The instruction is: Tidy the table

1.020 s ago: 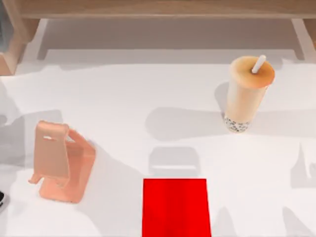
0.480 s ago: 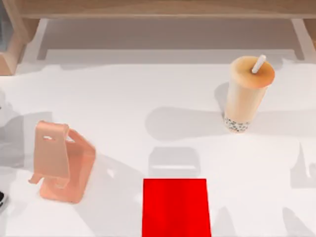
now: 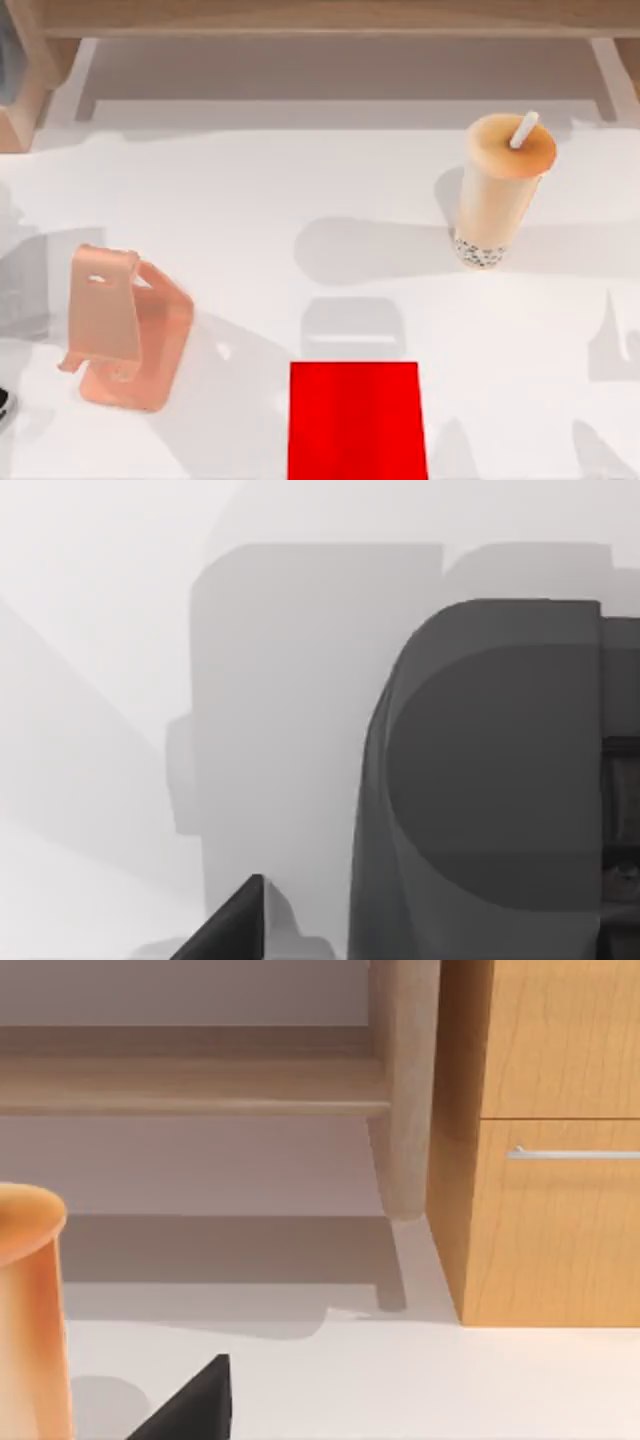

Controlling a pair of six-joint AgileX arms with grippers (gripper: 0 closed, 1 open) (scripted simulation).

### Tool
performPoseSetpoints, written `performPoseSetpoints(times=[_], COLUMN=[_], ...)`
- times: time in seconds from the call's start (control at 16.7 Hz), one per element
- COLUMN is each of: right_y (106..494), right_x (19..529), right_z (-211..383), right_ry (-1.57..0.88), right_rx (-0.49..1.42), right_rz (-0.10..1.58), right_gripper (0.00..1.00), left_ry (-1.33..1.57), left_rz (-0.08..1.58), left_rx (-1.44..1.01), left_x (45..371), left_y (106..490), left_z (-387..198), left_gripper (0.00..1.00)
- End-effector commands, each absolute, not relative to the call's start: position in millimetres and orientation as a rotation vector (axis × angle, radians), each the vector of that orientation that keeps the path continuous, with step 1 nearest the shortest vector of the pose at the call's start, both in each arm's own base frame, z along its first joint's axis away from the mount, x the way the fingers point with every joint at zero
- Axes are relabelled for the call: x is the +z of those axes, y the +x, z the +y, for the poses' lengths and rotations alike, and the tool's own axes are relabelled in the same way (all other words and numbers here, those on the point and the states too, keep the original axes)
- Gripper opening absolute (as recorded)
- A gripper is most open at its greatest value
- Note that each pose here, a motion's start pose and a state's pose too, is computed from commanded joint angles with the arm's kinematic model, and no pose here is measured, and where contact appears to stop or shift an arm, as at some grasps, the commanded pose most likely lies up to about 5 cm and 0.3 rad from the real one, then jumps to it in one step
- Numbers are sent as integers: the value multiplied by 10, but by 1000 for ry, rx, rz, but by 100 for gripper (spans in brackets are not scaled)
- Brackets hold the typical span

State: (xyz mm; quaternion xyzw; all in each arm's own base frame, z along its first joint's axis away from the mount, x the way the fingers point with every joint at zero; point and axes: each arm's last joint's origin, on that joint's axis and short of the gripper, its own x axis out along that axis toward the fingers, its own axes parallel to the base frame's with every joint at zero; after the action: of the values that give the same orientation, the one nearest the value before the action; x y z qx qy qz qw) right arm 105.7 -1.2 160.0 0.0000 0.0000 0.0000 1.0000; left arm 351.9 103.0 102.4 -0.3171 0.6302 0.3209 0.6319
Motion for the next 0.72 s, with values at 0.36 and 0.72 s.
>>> performPoseSetpoints(times=[0.36,0.72], right_y=[1057,1057], right_x=[1600,1600], right_z=[-12,-12], right_ry=[0,0], right_rx=[0,0], right_rz=[0,0], right_gripper=[100,100], left_ry=[-726,-714], left_rz=[1442,1427], left_rx=[734,729], left_x=[1024,1136], left_y=[3519,3513], left_z=[1030,1027], left_gripper=[0,0])
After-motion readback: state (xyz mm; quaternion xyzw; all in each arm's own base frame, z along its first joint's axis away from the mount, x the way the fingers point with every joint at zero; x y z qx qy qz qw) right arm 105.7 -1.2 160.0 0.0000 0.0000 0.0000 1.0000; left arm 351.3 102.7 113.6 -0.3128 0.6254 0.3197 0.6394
